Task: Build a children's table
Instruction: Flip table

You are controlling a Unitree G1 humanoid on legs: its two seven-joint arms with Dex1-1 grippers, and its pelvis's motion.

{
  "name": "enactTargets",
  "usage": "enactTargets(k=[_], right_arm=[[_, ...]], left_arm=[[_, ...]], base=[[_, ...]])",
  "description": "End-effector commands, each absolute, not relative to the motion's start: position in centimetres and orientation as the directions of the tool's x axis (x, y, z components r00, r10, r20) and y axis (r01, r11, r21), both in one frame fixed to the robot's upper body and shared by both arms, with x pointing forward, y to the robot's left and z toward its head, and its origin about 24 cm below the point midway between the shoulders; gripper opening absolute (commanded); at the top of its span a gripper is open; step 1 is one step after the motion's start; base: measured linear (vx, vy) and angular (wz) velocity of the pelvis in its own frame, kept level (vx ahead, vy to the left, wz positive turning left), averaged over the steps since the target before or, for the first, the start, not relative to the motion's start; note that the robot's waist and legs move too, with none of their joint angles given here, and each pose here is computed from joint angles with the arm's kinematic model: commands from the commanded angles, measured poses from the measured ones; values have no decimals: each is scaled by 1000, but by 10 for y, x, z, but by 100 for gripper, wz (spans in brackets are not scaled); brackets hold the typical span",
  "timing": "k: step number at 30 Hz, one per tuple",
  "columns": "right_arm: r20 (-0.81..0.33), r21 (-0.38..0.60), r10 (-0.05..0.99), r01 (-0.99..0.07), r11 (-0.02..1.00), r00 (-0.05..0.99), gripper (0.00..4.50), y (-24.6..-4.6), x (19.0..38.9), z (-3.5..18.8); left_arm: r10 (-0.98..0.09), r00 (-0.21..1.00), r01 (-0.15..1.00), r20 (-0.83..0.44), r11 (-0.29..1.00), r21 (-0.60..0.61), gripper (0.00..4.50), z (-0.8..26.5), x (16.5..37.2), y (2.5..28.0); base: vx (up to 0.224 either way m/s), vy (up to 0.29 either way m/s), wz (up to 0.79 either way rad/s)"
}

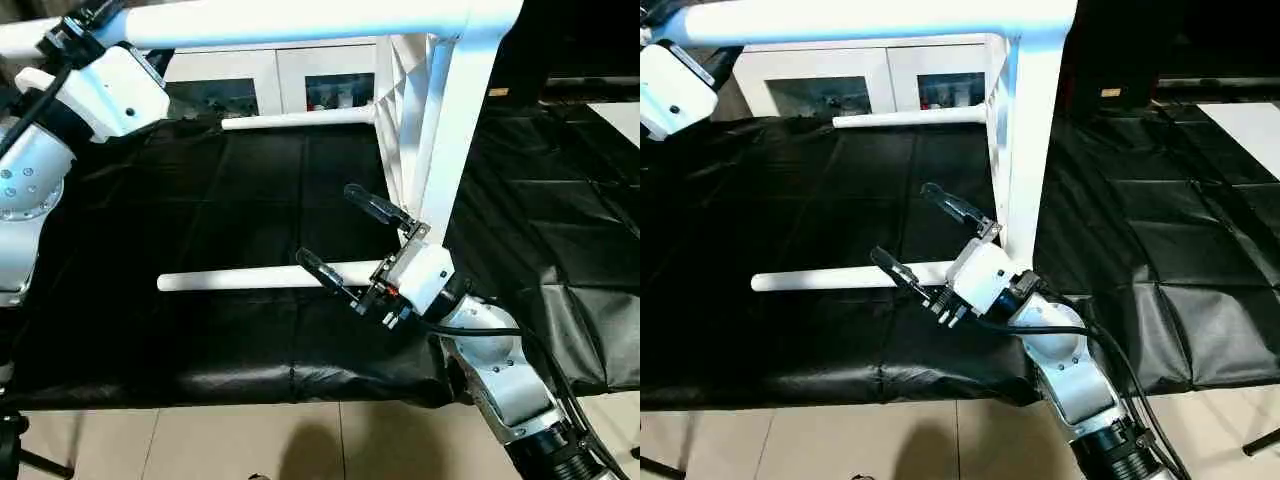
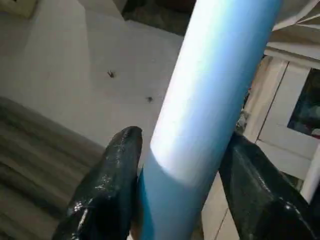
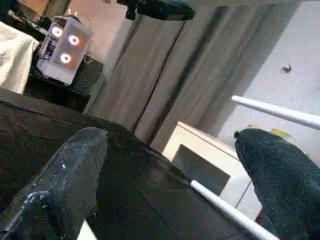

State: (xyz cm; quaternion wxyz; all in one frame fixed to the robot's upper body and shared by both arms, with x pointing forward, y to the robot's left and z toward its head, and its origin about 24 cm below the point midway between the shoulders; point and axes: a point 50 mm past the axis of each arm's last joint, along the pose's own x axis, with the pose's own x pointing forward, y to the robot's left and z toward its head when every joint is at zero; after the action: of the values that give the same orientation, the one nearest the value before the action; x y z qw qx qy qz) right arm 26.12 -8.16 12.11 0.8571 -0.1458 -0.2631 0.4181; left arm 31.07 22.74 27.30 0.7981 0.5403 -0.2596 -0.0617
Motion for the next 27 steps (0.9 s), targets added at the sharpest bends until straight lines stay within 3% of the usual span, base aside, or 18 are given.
enactTargets(k=[1,3,13,27], right_arm=[[337,-482,799,-638,601,498,450,-81,260,126],[334,-482,800,-638,600,499,450,-81,259,126],[316,-489,803,-639,594,506,450,-86,258,123],[296,-491,801,-636,595,521,450,-94,260,120]], left_arm=[[-377,862,-148,338,452,880,229,275,311,227],[-370,869,-128,330,476,870,212,276,311,227],[-282,914,-19,292,688,725,209,282,310,228],[-68,907,-152,416,868,473,210,309,304,240]], base=[[0,0,0],[0,0,0],[0,0,0],[0,0,0]])
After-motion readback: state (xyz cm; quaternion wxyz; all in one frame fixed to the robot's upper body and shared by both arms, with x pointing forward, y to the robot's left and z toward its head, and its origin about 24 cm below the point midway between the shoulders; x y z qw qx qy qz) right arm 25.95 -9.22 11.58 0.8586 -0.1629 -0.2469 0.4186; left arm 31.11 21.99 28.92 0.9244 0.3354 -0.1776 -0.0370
